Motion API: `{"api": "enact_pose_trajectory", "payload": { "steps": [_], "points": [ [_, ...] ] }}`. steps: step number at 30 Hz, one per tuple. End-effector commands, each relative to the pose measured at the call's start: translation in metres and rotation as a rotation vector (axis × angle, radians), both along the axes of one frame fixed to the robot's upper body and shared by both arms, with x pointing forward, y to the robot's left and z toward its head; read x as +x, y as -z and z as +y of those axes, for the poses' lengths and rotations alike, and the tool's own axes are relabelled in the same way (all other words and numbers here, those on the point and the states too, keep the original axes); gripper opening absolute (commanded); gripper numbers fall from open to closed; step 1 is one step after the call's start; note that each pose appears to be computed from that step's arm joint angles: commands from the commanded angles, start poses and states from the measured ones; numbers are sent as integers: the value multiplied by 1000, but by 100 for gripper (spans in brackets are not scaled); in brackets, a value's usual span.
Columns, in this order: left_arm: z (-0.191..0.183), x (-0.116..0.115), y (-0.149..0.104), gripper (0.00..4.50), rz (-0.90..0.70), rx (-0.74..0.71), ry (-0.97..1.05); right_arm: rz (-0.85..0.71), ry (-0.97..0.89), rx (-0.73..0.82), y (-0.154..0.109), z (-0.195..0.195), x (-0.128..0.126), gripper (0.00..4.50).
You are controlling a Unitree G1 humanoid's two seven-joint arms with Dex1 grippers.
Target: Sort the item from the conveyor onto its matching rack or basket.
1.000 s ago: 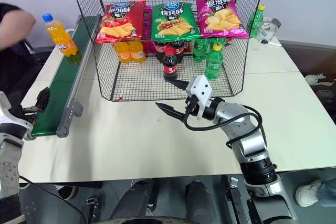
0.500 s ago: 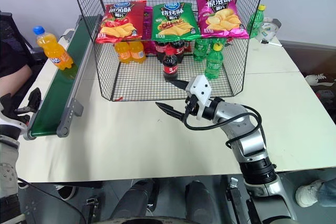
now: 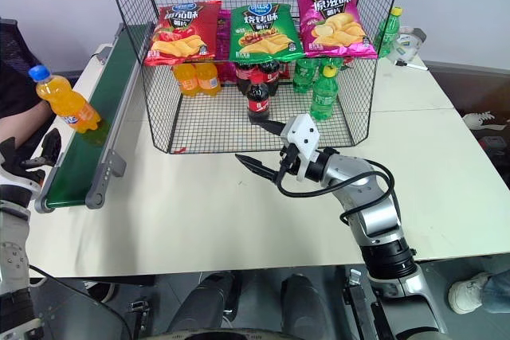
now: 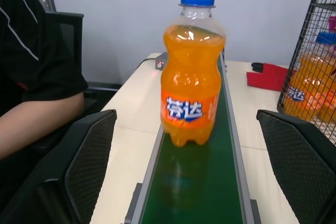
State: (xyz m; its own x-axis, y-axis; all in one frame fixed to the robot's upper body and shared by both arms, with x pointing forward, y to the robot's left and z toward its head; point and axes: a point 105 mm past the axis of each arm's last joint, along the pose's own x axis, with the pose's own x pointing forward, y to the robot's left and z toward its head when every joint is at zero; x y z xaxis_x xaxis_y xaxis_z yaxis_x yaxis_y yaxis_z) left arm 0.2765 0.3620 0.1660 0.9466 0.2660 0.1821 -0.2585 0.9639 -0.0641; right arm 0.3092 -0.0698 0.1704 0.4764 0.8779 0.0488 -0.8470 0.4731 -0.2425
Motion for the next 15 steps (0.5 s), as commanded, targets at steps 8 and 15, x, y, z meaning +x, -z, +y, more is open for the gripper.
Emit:
{"api": "enact_pose_trajectory", "payload": {
  "steps": [8, 15],
  "points": [
    [3, -3, -14, 448, -41, 36, -14, -57, -33, 19, -14, 8, -3, 450],
    [3, -3, -14, 448, -36, 41, -11, -53, -38, 18, -13, 9, -4, 450]
  ]
}}
